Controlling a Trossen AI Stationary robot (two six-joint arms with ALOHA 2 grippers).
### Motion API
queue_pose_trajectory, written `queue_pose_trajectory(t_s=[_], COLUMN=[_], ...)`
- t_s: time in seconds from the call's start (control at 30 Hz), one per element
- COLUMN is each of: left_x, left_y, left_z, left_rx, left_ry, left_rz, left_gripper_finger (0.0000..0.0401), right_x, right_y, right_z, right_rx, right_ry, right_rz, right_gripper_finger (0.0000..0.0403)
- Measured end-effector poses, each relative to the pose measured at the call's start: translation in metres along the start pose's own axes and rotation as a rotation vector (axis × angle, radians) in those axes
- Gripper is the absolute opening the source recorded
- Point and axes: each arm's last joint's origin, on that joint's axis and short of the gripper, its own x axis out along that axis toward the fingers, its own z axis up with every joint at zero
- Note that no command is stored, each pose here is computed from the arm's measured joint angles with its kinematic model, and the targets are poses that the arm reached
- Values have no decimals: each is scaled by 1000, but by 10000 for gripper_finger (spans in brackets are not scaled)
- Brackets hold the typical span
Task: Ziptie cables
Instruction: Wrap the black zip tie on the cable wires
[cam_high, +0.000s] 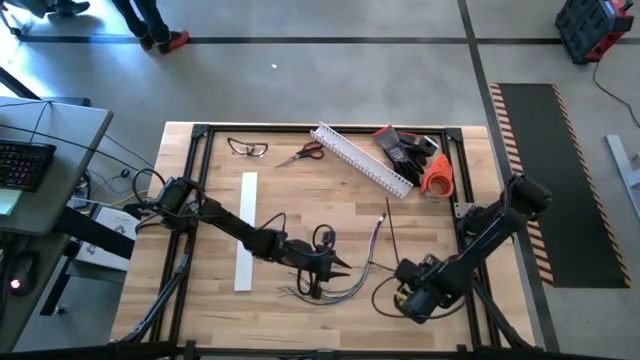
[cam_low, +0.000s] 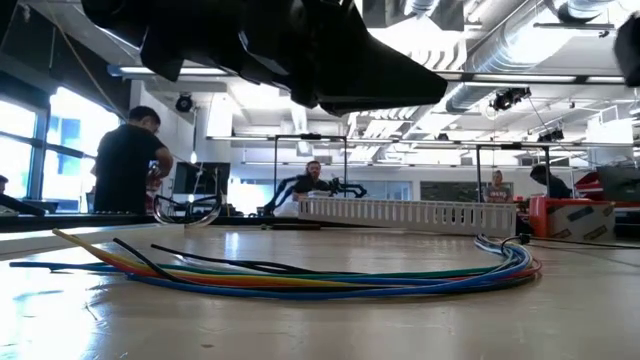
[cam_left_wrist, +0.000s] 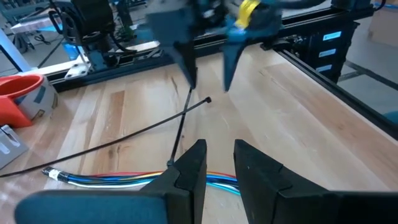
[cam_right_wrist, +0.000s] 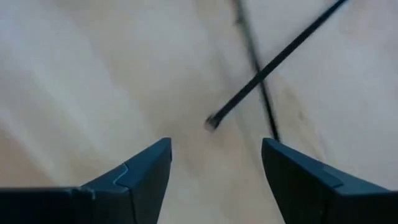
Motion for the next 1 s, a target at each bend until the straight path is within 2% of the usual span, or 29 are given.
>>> queue_pose_trajectory(t_s=[0.13,0.27,0.6,0.8,1.0], left_x=[0,-1,-3,-10,-31], left_y=[-3,-4,-15,-41,-63], left_z=[0,0,2,4,10], left_rx=[0,2,11,73,106], left_ry=[0,0,-5,14,115], left_rz=[-6,-9,-12,108,156], left_gripper_finger=[65,65,65,59,56], right_x=[12,20,20,18,-12], right_y=[-5,-12,-10,-8,7], right_z=[5,10,10,9,3], right_rx=[74,117,107,80,32], right_ry=[-39,-31,3,18,31], right_rz=[18,7,23,30,10], right_gripper_finger=[230,205,88,14,6])
